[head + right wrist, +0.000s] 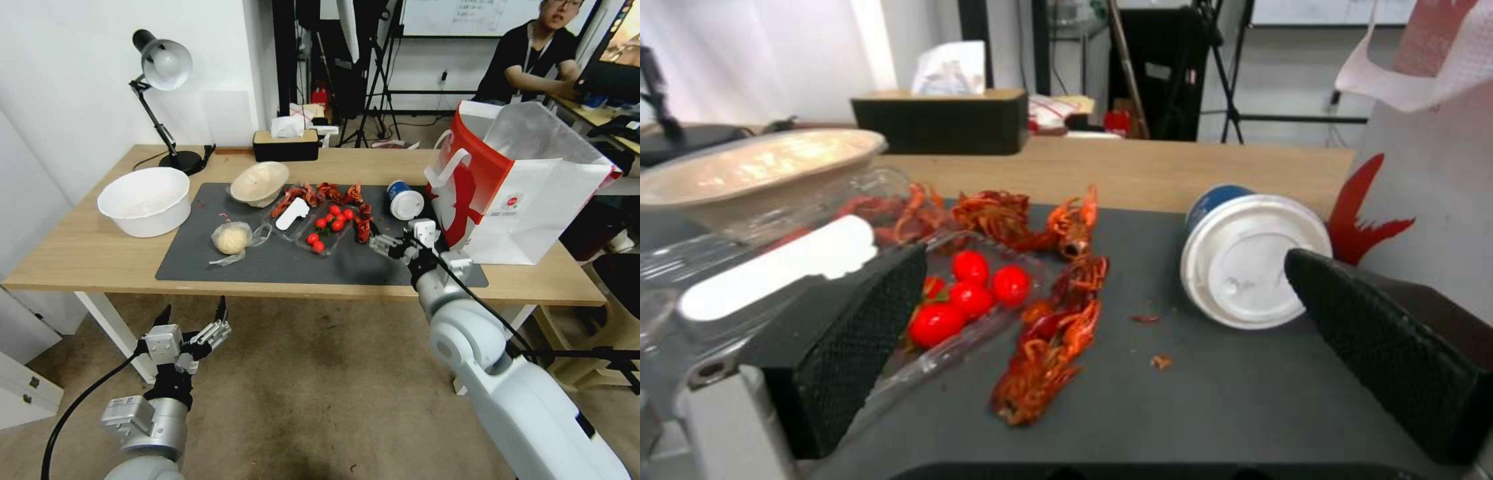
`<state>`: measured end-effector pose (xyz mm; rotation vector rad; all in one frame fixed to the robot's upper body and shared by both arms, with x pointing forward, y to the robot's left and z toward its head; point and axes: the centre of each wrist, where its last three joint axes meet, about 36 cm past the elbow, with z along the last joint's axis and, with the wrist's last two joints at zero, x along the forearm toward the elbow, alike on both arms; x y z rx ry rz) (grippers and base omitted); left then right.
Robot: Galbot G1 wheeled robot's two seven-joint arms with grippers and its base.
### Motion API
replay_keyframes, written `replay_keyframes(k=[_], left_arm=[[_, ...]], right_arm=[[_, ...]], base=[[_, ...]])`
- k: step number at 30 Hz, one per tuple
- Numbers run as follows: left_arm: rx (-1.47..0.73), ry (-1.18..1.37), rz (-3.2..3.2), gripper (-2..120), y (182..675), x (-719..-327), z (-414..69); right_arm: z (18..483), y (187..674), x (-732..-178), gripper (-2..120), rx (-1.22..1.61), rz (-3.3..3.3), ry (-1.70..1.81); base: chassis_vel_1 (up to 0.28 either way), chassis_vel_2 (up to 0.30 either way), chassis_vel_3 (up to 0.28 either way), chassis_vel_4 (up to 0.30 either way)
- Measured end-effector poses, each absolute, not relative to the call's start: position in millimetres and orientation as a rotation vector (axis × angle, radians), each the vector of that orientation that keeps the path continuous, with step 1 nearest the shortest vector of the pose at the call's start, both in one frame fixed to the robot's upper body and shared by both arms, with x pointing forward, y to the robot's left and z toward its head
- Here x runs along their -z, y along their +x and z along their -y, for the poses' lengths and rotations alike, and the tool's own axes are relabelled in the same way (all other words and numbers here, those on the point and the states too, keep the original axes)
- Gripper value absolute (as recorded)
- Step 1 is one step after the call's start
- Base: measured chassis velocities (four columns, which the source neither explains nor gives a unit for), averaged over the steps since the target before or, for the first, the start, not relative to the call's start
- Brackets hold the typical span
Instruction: Pick up the trash from the table and place it into the takeout bag.
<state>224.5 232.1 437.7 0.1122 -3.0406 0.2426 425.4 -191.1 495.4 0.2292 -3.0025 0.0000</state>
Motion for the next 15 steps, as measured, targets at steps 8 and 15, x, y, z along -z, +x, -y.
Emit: replay_keyframes(k=[8, 15], left_arm=[[-0.243, 0.118, 3.039, 100, 223.8, -437.8, -232.5], [-0.242, 0.119, 3.042, 100, 225.0, -437.8, -232.7]], right_arm=[[183.2, 451.2, -505.6, 100, -0.022, 2.931, 0.129], [181.5, 477.1, -509.9, 100, -0.051, 2.887, 0.055]], base=[[0.0, 0.0, 0.0, 0.0], [0.0, 0.0, 0.0, 0.0]])
